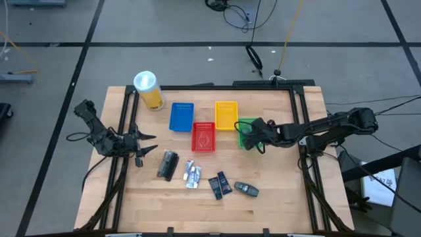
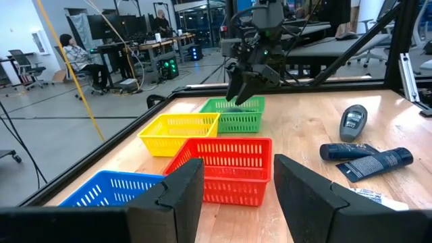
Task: Pick & Place Travel size toiletries
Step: Put the black deodorant into the green bin
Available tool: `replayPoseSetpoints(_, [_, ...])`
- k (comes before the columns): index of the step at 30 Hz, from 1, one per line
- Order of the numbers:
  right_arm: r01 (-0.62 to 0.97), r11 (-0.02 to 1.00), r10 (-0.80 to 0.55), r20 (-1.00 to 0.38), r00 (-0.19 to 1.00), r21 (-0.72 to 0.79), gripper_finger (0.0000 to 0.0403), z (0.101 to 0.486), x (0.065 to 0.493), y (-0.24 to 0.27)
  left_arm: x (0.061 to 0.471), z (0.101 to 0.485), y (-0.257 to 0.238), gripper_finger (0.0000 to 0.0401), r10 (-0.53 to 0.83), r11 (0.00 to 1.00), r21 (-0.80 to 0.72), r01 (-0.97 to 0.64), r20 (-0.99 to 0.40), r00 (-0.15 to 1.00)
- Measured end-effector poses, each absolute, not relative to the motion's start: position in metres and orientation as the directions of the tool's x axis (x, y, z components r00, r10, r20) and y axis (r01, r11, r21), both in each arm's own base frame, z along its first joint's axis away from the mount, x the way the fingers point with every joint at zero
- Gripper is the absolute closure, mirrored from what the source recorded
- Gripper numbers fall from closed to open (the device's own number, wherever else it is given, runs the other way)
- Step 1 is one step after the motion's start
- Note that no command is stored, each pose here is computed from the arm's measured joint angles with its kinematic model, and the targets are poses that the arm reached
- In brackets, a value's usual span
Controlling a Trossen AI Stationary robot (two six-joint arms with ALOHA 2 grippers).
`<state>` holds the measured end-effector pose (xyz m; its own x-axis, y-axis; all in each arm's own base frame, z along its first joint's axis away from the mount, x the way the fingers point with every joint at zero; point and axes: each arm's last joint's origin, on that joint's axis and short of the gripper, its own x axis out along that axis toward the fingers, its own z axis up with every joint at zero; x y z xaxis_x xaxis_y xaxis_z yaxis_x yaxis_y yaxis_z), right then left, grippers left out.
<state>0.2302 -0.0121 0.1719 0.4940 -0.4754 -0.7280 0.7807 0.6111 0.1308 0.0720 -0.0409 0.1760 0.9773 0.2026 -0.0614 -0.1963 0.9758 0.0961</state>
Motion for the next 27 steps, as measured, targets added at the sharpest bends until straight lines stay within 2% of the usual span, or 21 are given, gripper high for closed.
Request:
replayPoseSetpoints(9, [0.671,0.715,-0.465,-0.582,0.667,0.197,0.0156,0.201,0.236,-0.012,0.072,0.176,-0.041,0.0222,0.202,0.976,0.094,-0.196,-0.060,0.977])
replayPoseSetpoints(13, [0.577,0.787,-0.405,-0.526,0.748,0.216,0.0156,0.214,0.235,-0.008,0.072,0.176,-0.041,0.0222,0.203,0.976,0.096,-0.196,-0.061,0.977])
replayPoseSetpoints(21, [0.223,0.950,-0.138,-0.351,0.926,0.217,0.0156,0.237,0.243,0.020,0.072,0.176,-0.041,0.0221,0.201,0.976,0.097,-0.195,-0.062,0.978])
replayPoseSetpoints(27, [0.038,0.989,-0.011,-0.182,0.983,0.144,0.0146,0.252,0.246,0.050,0.072,0.176,-0.041,0.0222,0.202,0.976,0.097,-0.195,-0.062,0.978])
